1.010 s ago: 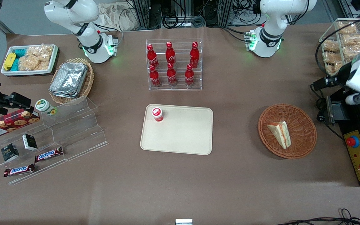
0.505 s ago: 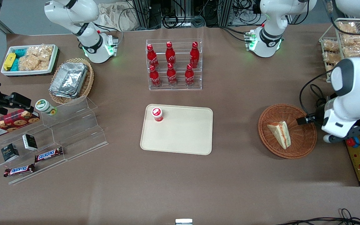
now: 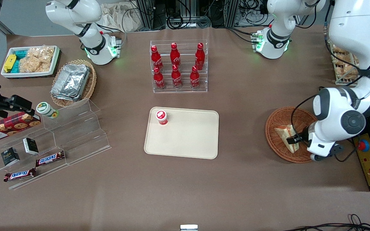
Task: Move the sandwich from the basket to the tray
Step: 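Lower the left gripper and close it on the sandwich, then lift the sandwich and carry it toward the cream tray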
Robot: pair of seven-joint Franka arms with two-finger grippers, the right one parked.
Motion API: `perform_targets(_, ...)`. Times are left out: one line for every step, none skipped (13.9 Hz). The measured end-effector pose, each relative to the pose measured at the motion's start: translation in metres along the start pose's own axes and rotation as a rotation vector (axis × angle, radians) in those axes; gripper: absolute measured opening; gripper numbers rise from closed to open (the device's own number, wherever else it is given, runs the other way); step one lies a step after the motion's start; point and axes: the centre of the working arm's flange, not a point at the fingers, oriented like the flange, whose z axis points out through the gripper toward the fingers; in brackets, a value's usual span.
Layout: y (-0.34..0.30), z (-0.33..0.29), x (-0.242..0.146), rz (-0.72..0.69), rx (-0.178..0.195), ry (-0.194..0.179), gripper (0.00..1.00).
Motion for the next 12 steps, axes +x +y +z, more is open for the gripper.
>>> perform_targets(0.005, 0.009, -0.002, 0.005, -0.002, 0.004, 1.0)
perform_targets(0.008, 0.018, -0.005, 0.009, -0.004, 0.008, 1.0)
perform_targets(0.007, 0.028, -0.009, 0.013, -0.003, 0.006, 1.0)
perform_targets(0.006, 0.035, -0.013, 0.014, 0.001, -0.001, 1.0)
perform_targets(0.004, 0.04, -0.016, 0.015, 0.005, -0.009, 0.99)
perform_targets(0.003, 0.043, -0.017, 0.015, 0.008, -0.014, 0.96)
perform_targets(0.003, 0.043, -0.017, 0.015, 0.008, -0.015, 0.85)
perform_targets(0.003, 0.043, -0.017, 0.015, 0.008, -0.015, 0.74)
perform_targets(0.003, 0.042, -0.017, 0.014, 0.008, -0.013, 0.62)
perform_targets(0.003, 0.038, -0.016, 0.014, 0.005, -0.007, 0.52)
perform_targets(0.003, 0.03, -0.014, 0.013, -0.001, 0.008, 0.43)
perform_targets(0.004, 0.014, -0.012, 0.014, -0.012, 0.033, 0.36)
